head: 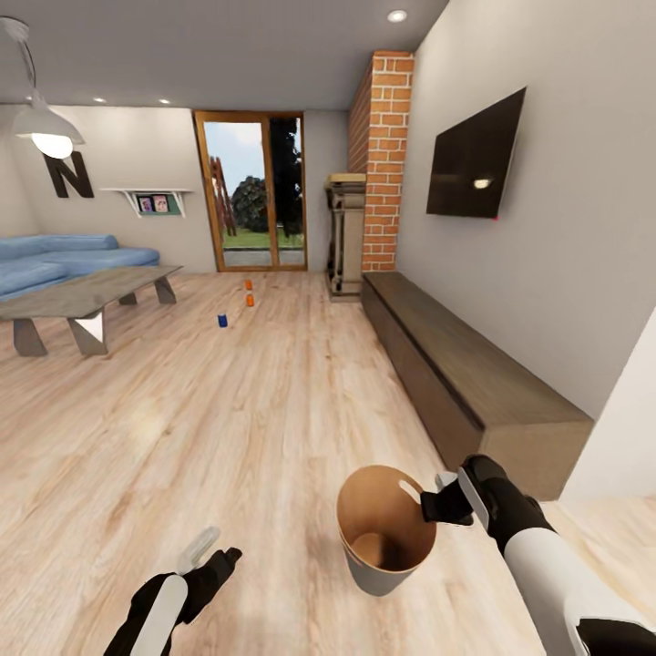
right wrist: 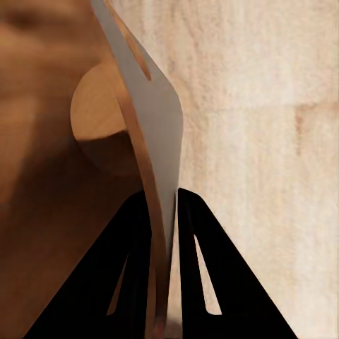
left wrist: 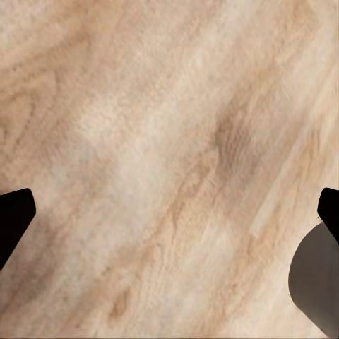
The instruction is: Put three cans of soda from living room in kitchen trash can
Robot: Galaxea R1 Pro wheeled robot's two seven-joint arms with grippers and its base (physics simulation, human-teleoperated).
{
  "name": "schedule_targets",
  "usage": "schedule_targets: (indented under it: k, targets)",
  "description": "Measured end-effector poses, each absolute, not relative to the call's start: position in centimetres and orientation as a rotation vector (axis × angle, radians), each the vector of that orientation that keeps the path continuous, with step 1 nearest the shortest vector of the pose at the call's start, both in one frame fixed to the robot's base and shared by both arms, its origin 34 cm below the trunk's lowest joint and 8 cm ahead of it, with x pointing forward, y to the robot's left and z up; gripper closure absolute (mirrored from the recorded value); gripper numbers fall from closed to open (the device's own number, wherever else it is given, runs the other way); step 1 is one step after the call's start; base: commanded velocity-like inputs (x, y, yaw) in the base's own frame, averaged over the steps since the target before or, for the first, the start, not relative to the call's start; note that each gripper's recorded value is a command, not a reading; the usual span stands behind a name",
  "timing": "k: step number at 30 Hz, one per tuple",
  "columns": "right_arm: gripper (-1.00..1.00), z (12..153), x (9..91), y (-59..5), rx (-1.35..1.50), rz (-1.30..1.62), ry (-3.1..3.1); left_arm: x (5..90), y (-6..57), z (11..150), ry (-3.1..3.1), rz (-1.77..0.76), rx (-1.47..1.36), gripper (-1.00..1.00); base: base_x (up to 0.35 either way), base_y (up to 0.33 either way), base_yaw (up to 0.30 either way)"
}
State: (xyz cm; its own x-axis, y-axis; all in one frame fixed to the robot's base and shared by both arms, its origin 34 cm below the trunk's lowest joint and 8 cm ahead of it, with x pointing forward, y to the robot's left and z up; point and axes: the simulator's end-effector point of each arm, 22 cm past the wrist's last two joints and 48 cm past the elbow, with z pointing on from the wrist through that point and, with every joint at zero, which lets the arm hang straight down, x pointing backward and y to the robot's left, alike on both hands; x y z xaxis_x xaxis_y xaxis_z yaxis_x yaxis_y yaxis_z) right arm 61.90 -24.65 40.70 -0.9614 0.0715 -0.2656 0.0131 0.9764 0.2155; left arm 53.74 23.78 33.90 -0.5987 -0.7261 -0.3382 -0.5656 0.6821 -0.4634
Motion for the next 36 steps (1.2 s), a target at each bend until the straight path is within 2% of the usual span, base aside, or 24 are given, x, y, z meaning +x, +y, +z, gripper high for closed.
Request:
schedule_targets:
  k: [36]
  targets:
    - [1.0, 40.83, 62.0, -24.59, 0.063, 0.314, 2.845, 53.66, 23.68, 33.79, 2.391, -0.426, -0.998, -1.0, 0.299, 0.179, 0.001]
